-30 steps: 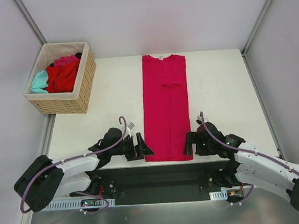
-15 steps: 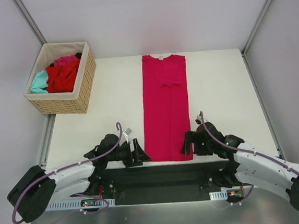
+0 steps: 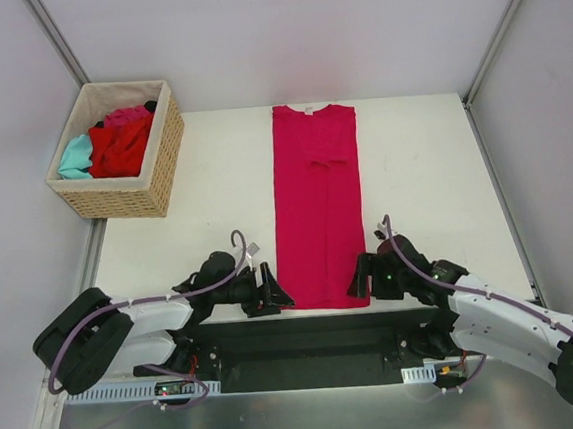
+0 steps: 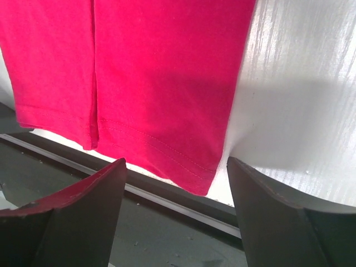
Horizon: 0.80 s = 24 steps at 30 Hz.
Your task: Fold and stack the t-shirts
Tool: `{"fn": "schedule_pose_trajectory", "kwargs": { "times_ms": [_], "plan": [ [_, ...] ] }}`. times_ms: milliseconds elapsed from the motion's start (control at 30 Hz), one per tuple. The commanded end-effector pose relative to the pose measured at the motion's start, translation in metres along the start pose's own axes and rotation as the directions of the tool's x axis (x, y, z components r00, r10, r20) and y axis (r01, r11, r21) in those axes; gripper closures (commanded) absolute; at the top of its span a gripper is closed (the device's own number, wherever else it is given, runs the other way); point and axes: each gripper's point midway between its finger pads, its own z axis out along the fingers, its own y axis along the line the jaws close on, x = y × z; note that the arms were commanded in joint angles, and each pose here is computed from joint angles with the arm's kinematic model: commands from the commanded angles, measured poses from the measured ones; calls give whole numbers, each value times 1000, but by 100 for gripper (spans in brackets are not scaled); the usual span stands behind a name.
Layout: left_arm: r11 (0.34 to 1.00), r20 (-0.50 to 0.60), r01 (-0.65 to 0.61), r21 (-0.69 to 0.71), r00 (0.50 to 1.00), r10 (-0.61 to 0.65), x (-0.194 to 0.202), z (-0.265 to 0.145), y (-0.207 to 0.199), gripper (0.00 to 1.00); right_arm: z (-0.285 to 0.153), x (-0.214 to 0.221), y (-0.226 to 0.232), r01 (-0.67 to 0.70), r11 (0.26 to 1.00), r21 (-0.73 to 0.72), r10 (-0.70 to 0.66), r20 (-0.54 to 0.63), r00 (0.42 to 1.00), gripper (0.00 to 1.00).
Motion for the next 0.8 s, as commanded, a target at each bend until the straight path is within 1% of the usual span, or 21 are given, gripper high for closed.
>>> {"fn": "schedule_pose_trajectory", "kwargs": {
  "times_ms": [0,100,200,300,467,767],
  "plan": [
    [996,-20,-6,-94,1000,5,6,7,28,31,-1,18,-13,-29,999,33,30,-50,998,24],
    [994,-13,-1,-110,1000,-1,5,9,32,34,-4,18,-15,-33,999,35,35,-45,998,24],
    [991,-5,-2,-134,1000,2,3,8,36,39,-6,19,-15,-36,999,34,37,-42,998,24],
    [988,-5,-4,-155,1000,3,4,7,39,52,-7,20,-14,-36,999,27,38,-48,998,27],
    [985,-11,6,-172,1000,-8,5,8,44,64,-9,20,-10,-46,999,11,46,-52,998,32],
    [985,-13,4,-173,1000,-6,3,10,43,73,-8,19,-8,-46,999,4,46,-53,998,32]
  ]
}}
